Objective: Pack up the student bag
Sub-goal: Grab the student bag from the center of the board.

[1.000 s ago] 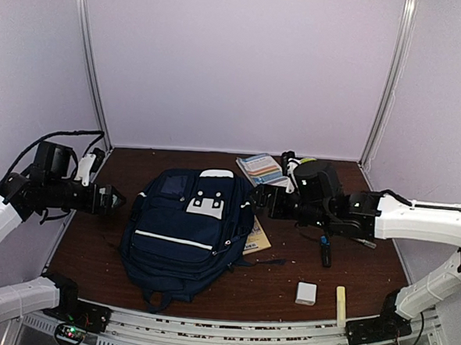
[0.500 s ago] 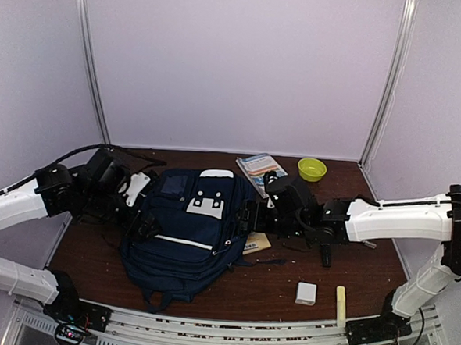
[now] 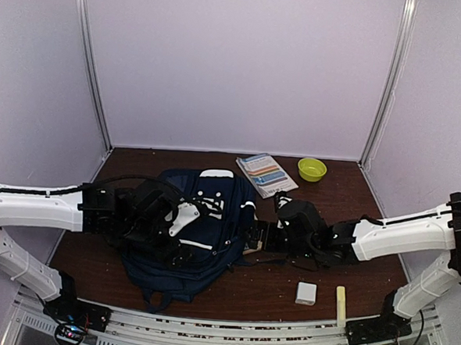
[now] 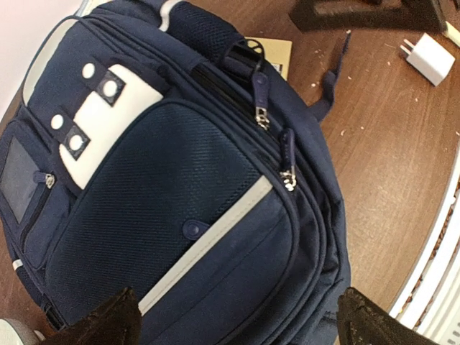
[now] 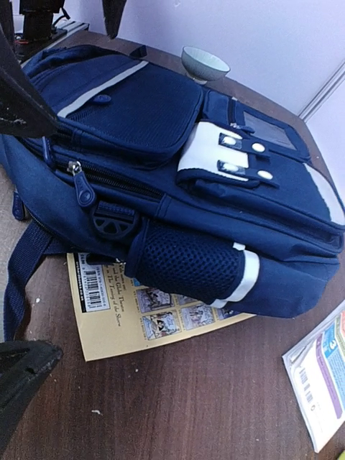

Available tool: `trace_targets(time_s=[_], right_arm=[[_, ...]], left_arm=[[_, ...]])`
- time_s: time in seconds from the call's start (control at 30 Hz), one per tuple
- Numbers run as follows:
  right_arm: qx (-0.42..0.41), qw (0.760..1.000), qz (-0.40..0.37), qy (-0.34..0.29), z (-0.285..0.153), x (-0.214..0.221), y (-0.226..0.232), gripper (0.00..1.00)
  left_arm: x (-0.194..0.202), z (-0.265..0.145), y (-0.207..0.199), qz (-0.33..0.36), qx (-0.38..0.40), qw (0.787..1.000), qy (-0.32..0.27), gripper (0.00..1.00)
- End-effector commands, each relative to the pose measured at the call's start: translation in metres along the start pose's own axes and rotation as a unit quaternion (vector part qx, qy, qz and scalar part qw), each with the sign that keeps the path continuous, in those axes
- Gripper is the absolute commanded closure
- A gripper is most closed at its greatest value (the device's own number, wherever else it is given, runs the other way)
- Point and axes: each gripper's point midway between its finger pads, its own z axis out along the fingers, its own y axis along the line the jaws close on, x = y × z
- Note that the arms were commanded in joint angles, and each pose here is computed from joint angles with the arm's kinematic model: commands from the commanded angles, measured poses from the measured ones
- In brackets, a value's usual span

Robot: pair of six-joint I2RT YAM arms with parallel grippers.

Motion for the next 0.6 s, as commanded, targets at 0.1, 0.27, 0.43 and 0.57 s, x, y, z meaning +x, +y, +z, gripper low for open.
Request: trace_targets(time_s=[0.1, 0.27, 0.43, 0.57], right_arm=[[0.031, 0.999, -0.008, -0.041, -0.044, -0.045, 0.007, 0.01], [0.04, 0.998, -0.001, -0.054, -0.072, -0.055, -0.003, 0.0], [0.029, 0.996, -0.009, -0.079, -0.082, -0.061, -0.005, 0.0], [0.028, 0.996, -0.013, -0.085, -0.086, -0.065, -0.004, 0.0]], left_arm=[[-0.016, 0.021, -0.018, 0.066, -0.001, 0.997, -0.028, 0.08], [-0.017, 0.031, -0.01, 0.077, -0.034, 0.996, -0.027, 0.09], [-0.013, 0.047, -0.011, 0.112, -0.039, 0.993, 0.003, 0.14], [-0.012, 0.059, -0.011, 0.12, -0.044, 0.991, 0.026, 0.21]])
